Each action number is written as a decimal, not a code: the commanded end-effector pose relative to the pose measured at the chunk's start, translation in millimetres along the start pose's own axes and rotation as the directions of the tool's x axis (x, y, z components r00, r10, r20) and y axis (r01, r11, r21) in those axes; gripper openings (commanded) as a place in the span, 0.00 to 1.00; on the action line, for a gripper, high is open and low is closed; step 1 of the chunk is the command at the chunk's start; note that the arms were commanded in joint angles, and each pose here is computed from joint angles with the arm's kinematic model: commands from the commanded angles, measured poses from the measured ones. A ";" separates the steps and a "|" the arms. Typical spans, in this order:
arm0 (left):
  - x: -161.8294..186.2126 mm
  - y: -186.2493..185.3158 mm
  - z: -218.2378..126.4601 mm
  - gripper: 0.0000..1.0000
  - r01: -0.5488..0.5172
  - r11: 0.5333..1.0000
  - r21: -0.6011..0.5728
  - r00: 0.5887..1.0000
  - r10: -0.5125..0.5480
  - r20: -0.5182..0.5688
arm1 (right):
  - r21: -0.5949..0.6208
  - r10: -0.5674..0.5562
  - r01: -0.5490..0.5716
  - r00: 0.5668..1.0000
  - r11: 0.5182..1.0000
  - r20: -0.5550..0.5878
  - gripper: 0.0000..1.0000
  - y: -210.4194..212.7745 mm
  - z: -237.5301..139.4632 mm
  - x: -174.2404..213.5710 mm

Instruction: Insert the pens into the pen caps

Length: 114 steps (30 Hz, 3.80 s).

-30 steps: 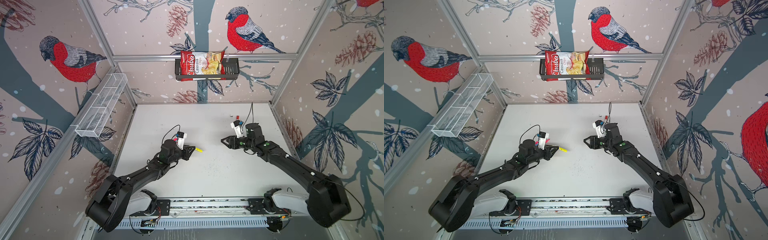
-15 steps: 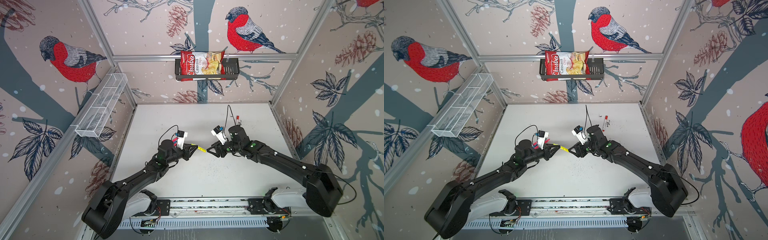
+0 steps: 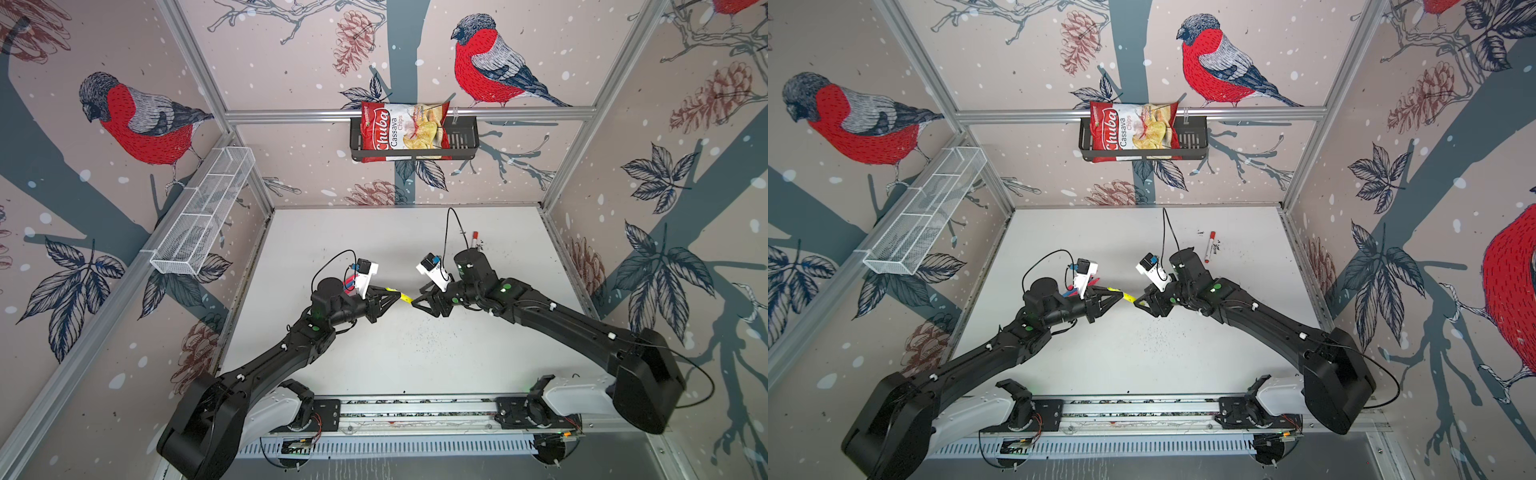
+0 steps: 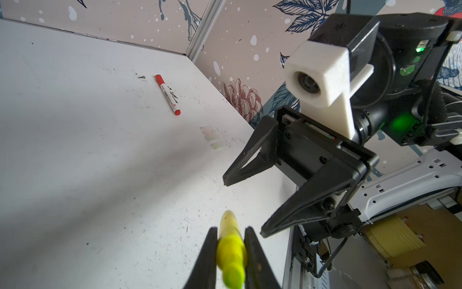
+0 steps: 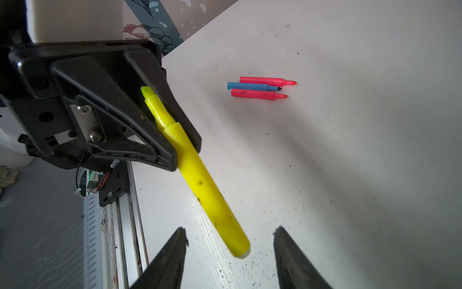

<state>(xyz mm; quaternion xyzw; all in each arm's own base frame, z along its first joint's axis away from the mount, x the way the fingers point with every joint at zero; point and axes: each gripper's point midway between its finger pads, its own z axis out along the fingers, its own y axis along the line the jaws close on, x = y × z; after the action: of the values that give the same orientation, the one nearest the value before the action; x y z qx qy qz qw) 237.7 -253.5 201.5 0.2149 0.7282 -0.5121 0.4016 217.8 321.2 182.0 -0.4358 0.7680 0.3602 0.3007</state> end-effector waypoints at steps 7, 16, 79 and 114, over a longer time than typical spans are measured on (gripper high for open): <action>-19.9 -27.7 -2.4 0.18 -0.046 0.991 0.128 0.997 0.037 0.068 | -0.117 -0.033 0.028 0.999 0.993 -0.033 0.55 21.1 7.2 7.5; -20.6 -29.6 -2.0 0.17 -0.048 0.989 0.138 0.997 0.039 0.070 | -0.157 -0.024 0.020 0.999 0.987 -0.026 0.09 32.2 9.1 6.2; -30.6 -33.8 1.3 0.00 -0.099 0.994 0.052 0.983 0.089 0.162 | 0.062 0.157 -0.187 0.931 0.980 0.329 0.59 -3.3 -58.8 -33.3; 21.9 -12.9 44.2 0.00 -0.180 0.974 -0.140 0.980 0.164 -0.116 | 0.015 0.066 -0.071 0.975 0.997 0.211 0.60 24.8 -21.8 -49.8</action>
<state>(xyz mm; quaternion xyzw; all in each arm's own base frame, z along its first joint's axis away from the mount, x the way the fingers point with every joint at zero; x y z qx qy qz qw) 227.4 -298.8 175.2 0.2723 0.7724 -0.4070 0.4044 211.2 332.4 239.0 -0.3676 0.7534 0.4053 0.3648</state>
